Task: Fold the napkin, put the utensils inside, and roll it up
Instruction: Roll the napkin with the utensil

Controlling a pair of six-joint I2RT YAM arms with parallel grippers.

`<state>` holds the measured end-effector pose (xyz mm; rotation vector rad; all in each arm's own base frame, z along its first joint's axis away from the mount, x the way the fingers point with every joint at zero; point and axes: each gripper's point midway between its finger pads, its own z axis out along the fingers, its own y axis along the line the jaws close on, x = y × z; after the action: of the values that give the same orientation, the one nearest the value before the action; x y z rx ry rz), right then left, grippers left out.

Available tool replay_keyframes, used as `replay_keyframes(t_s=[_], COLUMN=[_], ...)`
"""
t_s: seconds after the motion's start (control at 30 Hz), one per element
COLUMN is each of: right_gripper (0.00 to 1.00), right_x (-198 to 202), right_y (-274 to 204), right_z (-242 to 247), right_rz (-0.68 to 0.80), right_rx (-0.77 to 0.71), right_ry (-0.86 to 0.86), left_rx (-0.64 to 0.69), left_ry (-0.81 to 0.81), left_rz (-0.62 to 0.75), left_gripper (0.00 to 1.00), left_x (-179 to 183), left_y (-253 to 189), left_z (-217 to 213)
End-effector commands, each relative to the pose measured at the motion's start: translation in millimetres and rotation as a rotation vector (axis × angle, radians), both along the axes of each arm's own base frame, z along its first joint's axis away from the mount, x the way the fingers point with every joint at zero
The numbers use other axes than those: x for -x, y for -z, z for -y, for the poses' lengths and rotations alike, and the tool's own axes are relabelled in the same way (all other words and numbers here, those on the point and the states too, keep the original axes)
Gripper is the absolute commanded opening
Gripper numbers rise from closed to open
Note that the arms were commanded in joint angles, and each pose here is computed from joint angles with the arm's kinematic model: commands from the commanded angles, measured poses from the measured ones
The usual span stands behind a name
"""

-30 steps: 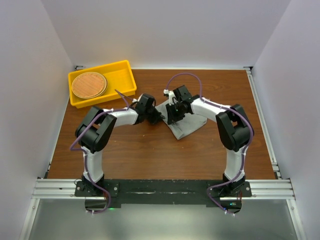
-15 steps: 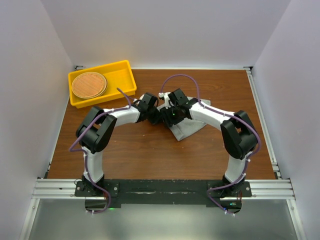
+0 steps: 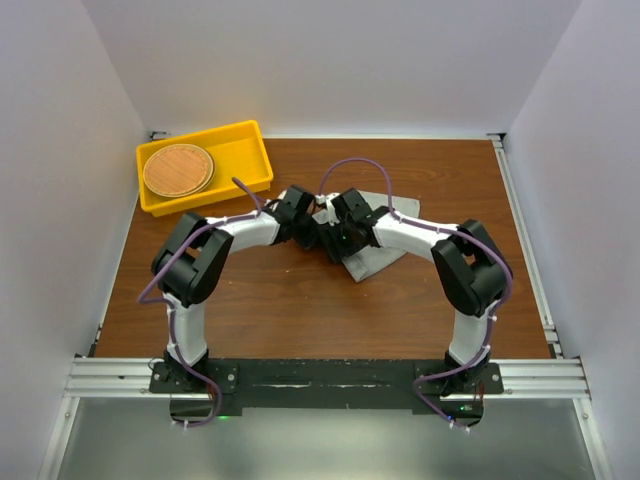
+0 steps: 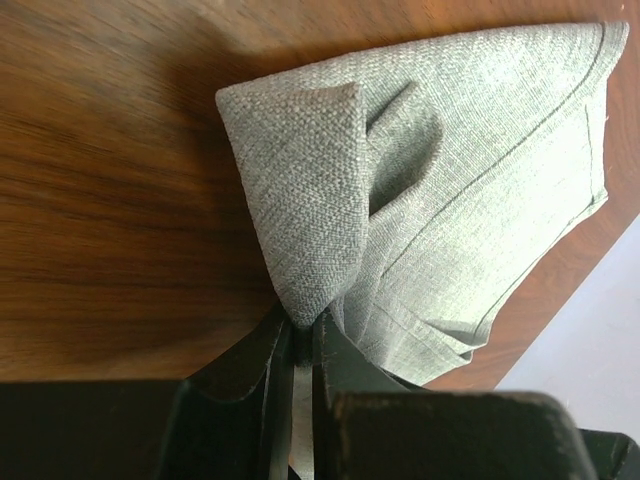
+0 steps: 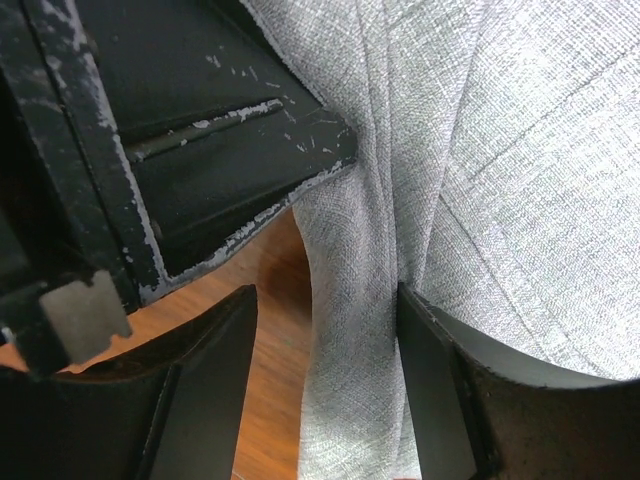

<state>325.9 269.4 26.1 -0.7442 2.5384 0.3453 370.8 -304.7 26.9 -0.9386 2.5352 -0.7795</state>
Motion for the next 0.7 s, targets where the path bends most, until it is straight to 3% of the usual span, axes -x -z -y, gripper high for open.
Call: replay_keyframes(t_s=[0.0, 0.17, 0.2, 0.33, 0.67], right_gripper=[0.55, 0.29, 0.17, 0.00, 0.00], right_x=[-2.9, 1.9, 5.2, 17.4, 44.2], right_y=[16.3, 22.1, 30.0, 43.3, 45.1], right_z=[7.7, 16.3, 20.2, 17.1, 10.9], right_rz=[0.023, 0.024, 0.004, -0.062, -0.307], right_rx=[0.025, 0.024, 0.030, -0.022, -0.382], right_ry=[0.112, 0.191, 0.208, 0.229, 0.242], left_rx=[0.017, 0.000, -0.007, -0.017, -0.044], left_ry=[0.000, 0.007, 0.007, 0.017, 0.133], left_rz=[-0.021, -0.030, -0.037, -0.025, 0.068], left_gripper=[0.00, 0.00, 0.00, 0.00, 0.00], left_x=[7.2, 8.2, 9.5, 10.2, 4.8], left_y=[-19.6, -21.6, -20.6, -23.9, -46.2], left_z=[3.8, 2.3, 1.1, -0.8, 1.0])
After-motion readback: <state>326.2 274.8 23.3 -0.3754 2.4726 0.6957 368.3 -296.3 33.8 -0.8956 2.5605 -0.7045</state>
